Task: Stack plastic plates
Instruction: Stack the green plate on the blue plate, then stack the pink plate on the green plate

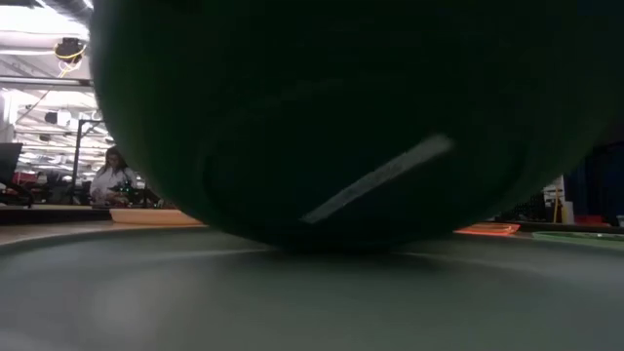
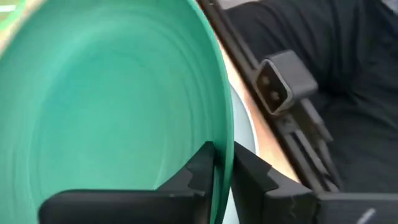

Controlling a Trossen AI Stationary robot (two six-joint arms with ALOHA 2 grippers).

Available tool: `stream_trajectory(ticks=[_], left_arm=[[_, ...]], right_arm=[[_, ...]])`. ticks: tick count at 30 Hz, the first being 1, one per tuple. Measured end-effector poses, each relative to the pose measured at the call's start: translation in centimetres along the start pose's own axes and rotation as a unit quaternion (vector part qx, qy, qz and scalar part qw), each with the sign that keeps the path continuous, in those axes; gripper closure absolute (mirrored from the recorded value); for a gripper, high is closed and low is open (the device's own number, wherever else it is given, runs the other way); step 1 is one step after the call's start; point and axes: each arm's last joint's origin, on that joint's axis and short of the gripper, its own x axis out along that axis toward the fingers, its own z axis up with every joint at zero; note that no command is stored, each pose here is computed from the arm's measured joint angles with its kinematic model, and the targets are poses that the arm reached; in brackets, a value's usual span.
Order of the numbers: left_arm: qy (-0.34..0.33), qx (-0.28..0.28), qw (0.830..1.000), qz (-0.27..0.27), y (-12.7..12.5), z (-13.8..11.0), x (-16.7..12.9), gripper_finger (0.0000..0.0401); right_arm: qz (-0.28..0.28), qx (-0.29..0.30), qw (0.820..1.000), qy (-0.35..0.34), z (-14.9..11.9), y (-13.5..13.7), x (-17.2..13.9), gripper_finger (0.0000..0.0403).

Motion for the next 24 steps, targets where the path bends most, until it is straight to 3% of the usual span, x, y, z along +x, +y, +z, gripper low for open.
stream_trajectory(ticks=[9, 16, 21, 24], left_arm=[[-0.003, -0.015, 1.000, 0.003, 0.2, 0.2, -0.3, 0.0296], [0.000, -0.024, 0.999, -0.027, 1.1, 1.4, -3.8, 0.0280], [0.001, 0.012, 0.997, 0.074, 3.5, 2.0, -7.1, 0.0281], [0.012, 0.006, 0.993, 0.117, 5.7, 2.2, -8.8, 0.0282]], right_arm=[[0.004, 0.008, 1.000, -0.004, 0.1, 0.0, 0.0, 0.0214], [0.004, 0.013, 1.000, -0.004, 0.1, 0.0, 0.0, 0.0214], [0.004, 0.013, 1.000, -0.001, 0.0, 0.0, 0.0, 0.0214], [0.004, 0.011, 1.000, -0.001, 0.0, 0.0, 0.0, 0.0214]])
